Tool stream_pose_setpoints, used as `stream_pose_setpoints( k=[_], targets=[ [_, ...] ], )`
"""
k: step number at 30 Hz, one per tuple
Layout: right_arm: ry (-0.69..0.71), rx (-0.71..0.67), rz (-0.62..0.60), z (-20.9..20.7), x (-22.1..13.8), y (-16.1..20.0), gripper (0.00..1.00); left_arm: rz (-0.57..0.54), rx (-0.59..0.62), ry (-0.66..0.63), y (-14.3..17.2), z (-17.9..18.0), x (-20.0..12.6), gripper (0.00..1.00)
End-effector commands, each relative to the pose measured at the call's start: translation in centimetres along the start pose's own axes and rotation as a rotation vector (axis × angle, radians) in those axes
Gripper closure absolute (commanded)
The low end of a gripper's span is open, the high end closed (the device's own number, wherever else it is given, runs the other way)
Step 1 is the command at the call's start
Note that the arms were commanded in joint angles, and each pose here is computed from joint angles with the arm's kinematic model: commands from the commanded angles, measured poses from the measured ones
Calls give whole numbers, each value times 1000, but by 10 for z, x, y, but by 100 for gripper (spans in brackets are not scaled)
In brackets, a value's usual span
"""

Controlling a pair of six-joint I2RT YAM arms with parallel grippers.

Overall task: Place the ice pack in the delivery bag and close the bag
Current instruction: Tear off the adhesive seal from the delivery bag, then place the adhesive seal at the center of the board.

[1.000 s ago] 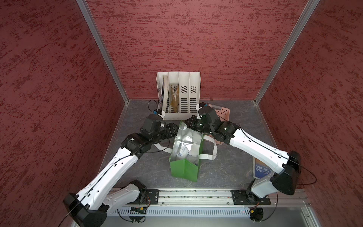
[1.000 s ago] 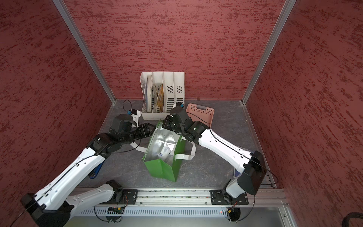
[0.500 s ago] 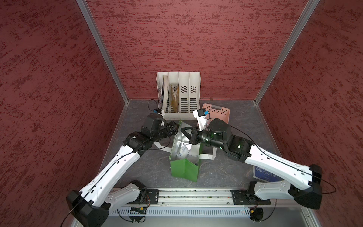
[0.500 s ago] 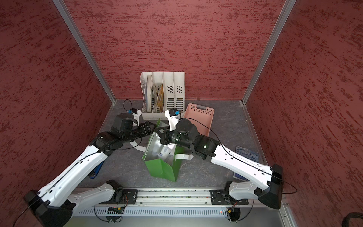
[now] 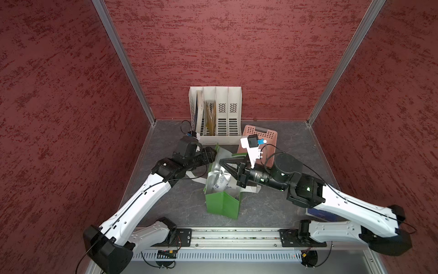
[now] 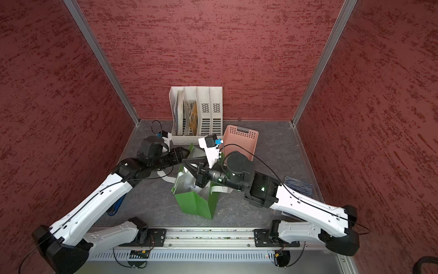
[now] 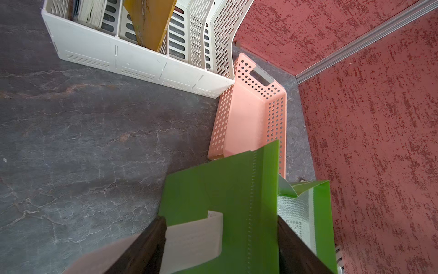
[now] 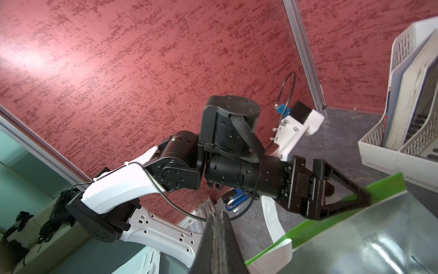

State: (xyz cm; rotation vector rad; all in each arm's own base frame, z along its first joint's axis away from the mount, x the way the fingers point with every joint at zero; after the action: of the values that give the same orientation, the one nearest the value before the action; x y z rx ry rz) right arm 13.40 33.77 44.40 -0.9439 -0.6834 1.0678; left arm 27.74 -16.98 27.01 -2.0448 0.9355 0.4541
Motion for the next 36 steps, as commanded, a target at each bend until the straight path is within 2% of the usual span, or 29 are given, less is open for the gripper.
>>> stream_pose_setpoints(
  k=[1,4,14,18,20,22,26,28,29,30,33,36],
  targets=[
    [-3,-59,-74,12,-13,-21,100,-3,-4,-7,1,4,3,29],
    [-12,-83,-89,22,-20,-28,100,0,0,-10,1,5,5,29],
    [-163,-186,-170,78,-47,-68,100,-3,2,-20,1,7,5,29],
    [-113,-216,-190,74,-52,-75,100,-1,1,-23,1,8,5,27],
    [1,-235,-208,57,-56,-80,100,-7,2,-11,-1,5,2,25],
    [201,-264,-244,28,-66,-88,100,-22,8,21,-4,-1,-5,23],
    [825,-394,-329,-54,-113,-105,100,-63,48,119,-14,-22,-23,13],
    [1069,-437,-323,-89,-140,-106,100,-87,68,160,-20,-31,-36,5],
    [1143,-439,-296,-106,-152,-102,100,-97,78,175,-21,-35,-41,0],
    [1207,-377,-306,-125,-168,-100,100,-106,84,185,-23,-37,-46,0],
    [1366,-269,-231,-177,-206,-72,100,-136,96,211,-24,-41,-64,0],
    [1510,-230,-158,-217,-225,-50,100,-173,93,239,-21,-38,-81,0]
  ],
)
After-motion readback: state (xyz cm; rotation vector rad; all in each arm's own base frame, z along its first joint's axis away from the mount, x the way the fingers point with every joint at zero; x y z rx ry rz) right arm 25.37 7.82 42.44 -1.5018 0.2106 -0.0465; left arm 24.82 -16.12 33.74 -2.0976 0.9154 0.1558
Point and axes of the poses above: each gripper's point midway between its finger pads, its own x axis out along the fingers, its own z axis along the line the jaws close on, y = z × x, the point moved 2 cm from there along -x, back along the fingers, and after that the axes turned 4 degrees about -x, right-handed, at the moved point
